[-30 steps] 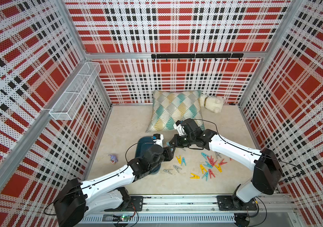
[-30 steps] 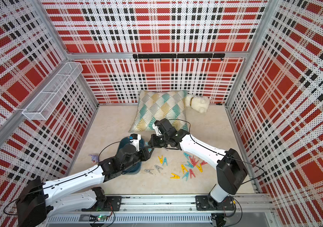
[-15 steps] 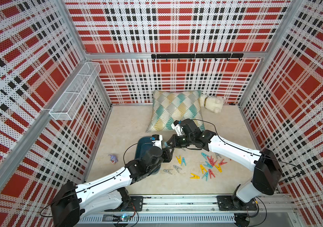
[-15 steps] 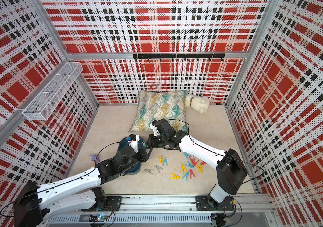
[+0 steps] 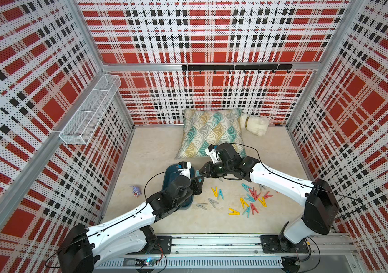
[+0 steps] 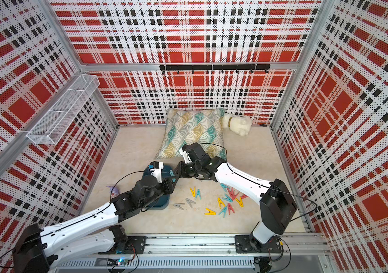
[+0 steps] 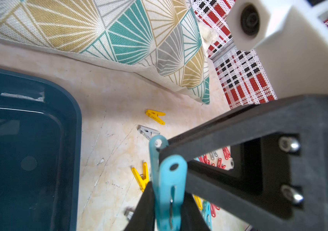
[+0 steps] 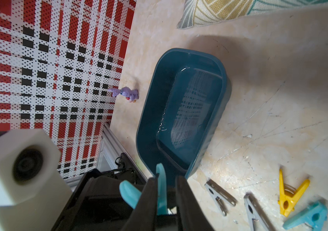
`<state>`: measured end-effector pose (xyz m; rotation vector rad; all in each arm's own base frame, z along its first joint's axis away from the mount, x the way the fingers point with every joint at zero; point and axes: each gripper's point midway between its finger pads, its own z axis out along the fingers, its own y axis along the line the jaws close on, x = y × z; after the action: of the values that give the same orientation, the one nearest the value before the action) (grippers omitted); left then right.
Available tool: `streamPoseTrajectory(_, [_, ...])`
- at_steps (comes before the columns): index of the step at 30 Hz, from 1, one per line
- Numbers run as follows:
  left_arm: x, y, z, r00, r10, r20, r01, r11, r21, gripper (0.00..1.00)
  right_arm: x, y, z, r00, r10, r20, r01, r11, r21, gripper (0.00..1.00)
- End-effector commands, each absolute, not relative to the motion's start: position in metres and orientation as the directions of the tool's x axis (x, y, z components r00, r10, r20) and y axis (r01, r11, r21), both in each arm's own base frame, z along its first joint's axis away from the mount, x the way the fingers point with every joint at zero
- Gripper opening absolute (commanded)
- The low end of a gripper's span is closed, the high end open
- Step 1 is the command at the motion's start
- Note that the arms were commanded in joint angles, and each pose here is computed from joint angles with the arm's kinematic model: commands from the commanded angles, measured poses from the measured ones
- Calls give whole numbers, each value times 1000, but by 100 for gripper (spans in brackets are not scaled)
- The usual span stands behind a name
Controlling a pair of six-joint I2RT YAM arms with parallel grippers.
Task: Put the clothespins into the storage box
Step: Pick up the clothespin from the center of the board, then place the clothespin in the storage box.
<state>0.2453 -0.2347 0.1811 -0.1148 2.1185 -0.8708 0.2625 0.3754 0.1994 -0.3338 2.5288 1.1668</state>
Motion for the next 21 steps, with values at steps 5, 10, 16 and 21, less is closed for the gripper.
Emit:
streamPoseTrajectory(5, [251,-228,190,-635,-389,-667,221,736,-640,7,260,376,208,-902,-91,-422,-375,650,661,53])
streamPoseTrajectory(10, [258,-214,187,-640,-390,-662,188,756,-627,4,272,361,215,-890,-51,-452,-364,676,640,58])
streamPoseTrajectory(16, [266,-183,172,-654,-398,-643,106,794,-599,1,287,330,210,-868,-39,-494,-349,756,553,57])
streamPoseTrajectory(21, [268,-156,145,-679,-404,-613,14,828,-561,1,292,312,185,-865,-86,-494,-336,830,444,53])
